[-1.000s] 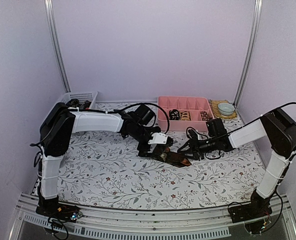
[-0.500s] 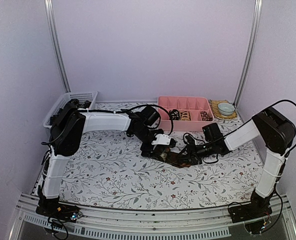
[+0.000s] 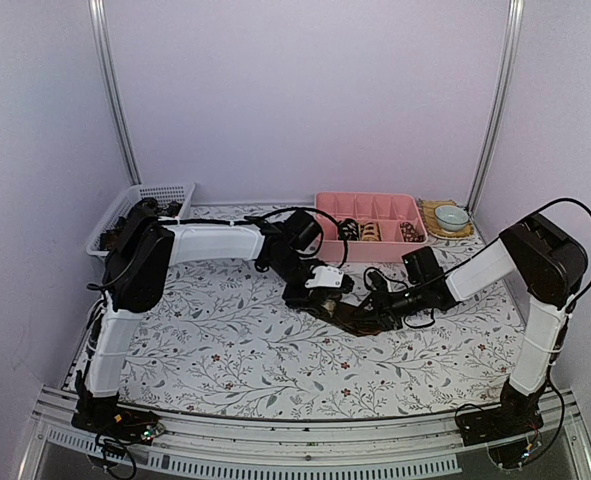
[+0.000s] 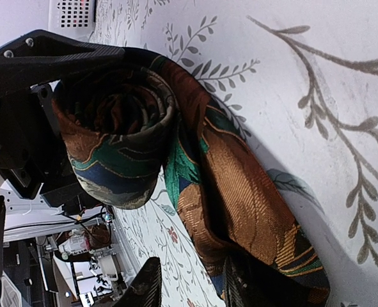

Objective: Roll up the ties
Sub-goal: Roll the tie at the center of the board.

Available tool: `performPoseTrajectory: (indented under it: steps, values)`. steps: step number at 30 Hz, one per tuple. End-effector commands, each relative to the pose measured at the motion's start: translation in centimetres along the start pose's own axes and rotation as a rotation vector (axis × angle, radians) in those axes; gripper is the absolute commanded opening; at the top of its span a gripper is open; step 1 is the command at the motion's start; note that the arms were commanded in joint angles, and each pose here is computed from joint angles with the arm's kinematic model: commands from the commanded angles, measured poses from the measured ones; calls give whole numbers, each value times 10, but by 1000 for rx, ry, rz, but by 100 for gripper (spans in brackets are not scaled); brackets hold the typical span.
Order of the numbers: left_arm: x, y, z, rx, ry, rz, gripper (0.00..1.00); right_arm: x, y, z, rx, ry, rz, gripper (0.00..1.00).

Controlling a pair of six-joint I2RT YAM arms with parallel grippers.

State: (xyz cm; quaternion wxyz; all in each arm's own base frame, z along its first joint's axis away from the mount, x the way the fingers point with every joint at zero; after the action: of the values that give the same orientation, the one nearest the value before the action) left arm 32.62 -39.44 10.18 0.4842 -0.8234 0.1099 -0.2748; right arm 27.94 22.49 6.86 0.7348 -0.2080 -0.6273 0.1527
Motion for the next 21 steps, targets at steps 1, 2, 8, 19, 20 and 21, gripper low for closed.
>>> performPoseTrajectory:
  steps: [1, 2, 8, 19, 20, 21]
  values:
    - [-3, 3, 0, 4, -12, 28, 69, -22, 10, 0, 11, 45, 83, 33]
    - [-3, 2, 0, 5, -16, 30, 69, -21, 10, -1, 10, 43, 81, 33]
    - [0, -17, -11, -34, -64, 10, 100, 0, 3, -4, -9, 9, 46, 34]
    - [16, -98, -36, -218, -370, -126, 100, 71, -27, -19, -138, -114, 15, 35]
    - [18, -102, -32, -232, -427, -132, 100, 74, -27, -21, -142, -117, 13, 35]
    - [19, -105, -27, -240, -489, -142, 100, 76, -27, -22, -145, -117, 10, 36]
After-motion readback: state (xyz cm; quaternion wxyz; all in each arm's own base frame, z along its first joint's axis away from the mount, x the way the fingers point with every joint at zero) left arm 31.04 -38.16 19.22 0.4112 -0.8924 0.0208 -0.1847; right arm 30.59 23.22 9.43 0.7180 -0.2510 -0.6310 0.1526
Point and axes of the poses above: each gripper's point midway between its finger pads, its own y axis out along the fingers, its own x axis along the line the jaws close on, z = x × y, the point moved 8 cm from there along -y, back along the fingers, and after that the axes turned 14 degrees about y, right-handed, at the moved point
